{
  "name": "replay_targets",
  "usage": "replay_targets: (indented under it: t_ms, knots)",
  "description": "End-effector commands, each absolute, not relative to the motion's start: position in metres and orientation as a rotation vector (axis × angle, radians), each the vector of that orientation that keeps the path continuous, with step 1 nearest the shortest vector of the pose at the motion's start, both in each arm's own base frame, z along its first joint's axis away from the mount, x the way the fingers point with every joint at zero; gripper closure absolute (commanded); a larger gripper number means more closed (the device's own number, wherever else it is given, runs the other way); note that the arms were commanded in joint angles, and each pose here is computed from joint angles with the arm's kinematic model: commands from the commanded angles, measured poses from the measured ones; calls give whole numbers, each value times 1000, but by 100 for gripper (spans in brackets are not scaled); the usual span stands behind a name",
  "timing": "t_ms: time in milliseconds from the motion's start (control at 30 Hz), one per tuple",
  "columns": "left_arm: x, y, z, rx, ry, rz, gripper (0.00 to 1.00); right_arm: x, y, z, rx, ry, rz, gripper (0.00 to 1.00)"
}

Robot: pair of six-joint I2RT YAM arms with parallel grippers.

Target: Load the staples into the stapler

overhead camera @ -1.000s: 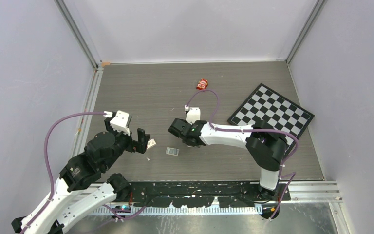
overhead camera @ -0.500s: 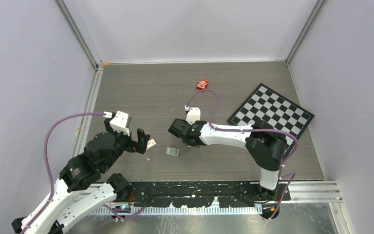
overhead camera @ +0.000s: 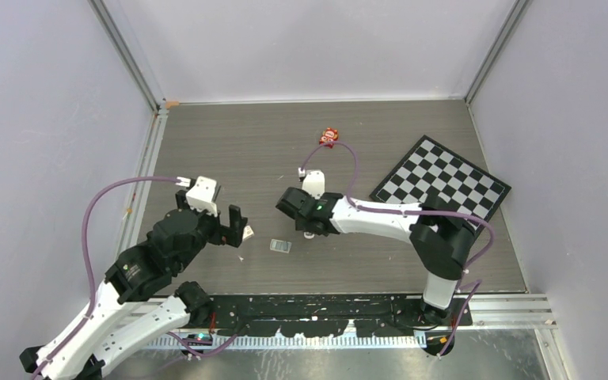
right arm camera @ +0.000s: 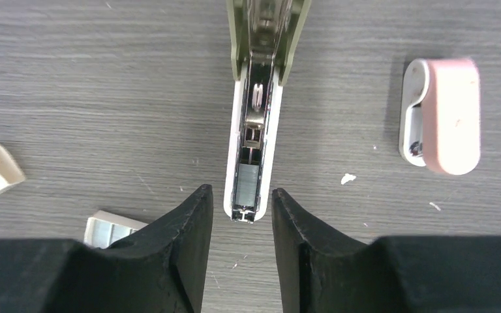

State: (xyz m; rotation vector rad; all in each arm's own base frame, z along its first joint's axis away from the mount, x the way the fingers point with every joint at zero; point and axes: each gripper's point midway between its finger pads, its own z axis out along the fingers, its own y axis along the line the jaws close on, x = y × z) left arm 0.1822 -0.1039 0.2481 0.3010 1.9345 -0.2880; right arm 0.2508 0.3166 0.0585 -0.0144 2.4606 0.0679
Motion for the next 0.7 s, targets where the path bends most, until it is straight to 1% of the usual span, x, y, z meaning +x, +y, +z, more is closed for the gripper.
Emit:
replay_targets:
  t_ms: [0,100,233,300,400,467,533,667]
  knots:
    - [183,-124,241,289,1991,-371,0,272,319,118,-63,2350,250,54]
    - [185,-142,231,235,2047,-454,3,289,303,139,-43,2294,260,52]
    - [192,-170,228,193,2079,-564,11,313,281,151,-15,2287,270,53]
    - [198,-182,225,184,2084,-592,14,325,273,152,-28,2293,293,55]
    - [210,-198,213,190,2101,-603,16,342,269,149,-42,2288,356,65]
    - [218,-210,200,200,2128,-602,19,353,268,148,-26,2289,406,70]
    - [225,-221,189,198,2145,-605,23,364,271,150,-18,2272,455,71]
    - [235,-239,167,195,2166,-631,25,382,282,140,-66,2302,523,70]
